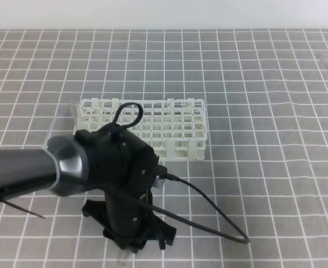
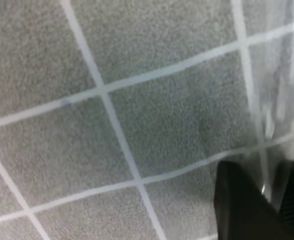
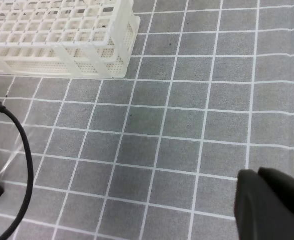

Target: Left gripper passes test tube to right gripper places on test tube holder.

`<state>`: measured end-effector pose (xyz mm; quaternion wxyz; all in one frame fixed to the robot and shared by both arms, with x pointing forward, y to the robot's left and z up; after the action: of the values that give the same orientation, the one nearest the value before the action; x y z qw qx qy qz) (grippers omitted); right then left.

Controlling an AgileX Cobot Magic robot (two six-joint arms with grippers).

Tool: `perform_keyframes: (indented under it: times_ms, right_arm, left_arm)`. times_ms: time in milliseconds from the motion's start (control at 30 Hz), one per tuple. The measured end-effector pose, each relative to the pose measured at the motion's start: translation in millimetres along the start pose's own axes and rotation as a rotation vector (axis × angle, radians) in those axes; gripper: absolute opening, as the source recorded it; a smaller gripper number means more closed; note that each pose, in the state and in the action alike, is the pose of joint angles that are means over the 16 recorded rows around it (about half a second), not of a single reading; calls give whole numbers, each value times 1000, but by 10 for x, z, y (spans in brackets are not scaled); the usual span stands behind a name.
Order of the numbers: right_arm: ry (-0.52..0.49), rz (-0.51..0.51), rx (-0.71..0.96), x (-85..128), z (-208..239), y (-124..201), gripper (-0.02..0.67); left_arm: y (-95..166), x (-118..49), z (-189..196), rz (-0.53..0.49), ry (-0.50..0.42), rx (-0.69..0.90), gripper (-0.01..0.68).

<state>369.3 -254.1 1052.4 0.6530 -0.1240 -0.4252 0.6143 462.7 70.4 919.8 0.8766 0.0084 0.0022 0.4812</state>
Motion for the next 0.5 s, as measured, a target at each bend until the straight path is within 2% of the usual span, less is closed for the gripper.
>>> perform_keyframes:
  times_ms: [233, 500]
  right_arm:
    - [-1, -1, 0, 1, 0, 0, -13]
    - [-1, -1, 0, 1, 0, 0, -13]
  left_arm:
    - [-4, 11, 6, -55, -12, -5, 87]
    - [20, 7, 203, -118, -16, -70, 73]
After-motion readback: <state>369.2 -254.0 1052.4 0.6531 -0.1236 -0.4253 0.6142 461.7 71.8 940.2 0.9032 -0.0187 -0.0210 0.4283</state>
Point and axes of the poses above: a point on each arm's last joint axis where the gripper is mounted, z pointing back along that axis away from the gripper, x along the wrist's bending axis when the last joint is at zero, y = z × x, the point moved 2 cm from there along -z, pointing out along that axis toward the gripper, and after that the axes turned 9 degrees about -z, right-handed, at the moved point
